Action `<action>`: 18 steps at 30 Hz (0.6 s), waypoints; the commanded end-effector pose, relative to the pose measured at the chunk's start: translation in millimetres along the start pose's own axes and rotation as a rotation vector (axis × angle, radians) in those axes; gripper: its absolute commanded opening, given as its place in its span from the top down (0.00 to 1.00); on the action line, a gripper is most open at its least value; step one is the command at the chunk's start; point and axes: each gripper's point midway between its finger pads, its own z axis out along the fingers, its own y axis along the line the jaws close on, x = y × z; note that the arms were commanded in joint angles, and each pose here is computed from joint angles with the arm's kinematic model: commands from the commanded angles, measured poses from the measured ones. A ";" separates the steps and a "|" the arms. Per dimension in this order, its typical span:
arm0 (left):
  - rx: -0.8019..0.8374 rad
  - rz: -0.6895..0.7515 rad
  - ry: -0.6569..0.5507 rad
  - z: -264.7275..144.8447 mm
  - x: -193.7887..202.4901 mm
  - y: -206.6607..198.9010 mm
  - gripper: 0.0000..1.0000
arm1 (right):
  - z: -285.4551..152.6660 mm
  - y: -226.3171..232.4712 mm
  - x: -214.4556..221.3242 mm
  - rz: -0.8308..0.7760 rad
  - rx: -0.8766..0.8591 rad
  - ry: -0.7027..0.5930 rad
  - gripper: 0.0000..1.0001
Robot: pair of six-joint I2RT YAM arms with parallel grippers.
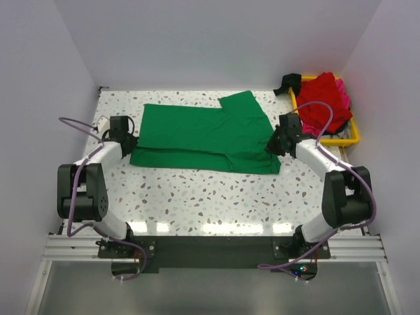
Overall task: Fold and stack the t-shirts
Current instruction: Fold the tshirt
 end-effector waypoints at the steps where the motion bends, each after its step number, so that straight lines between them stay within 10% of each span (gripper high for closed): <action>1: 0.029 -0.016 -0.028 7.7 -14.5 -14.0 1.00 | 7.4 8.0 -6.6 0.011 -0.027 -0.005 1.00; 18: 0.023 0.026 0.004 27.7 -11.8 -20.0 0.86 | 28.5 0.2 -14.3 0.034 0.001 0.003 1.00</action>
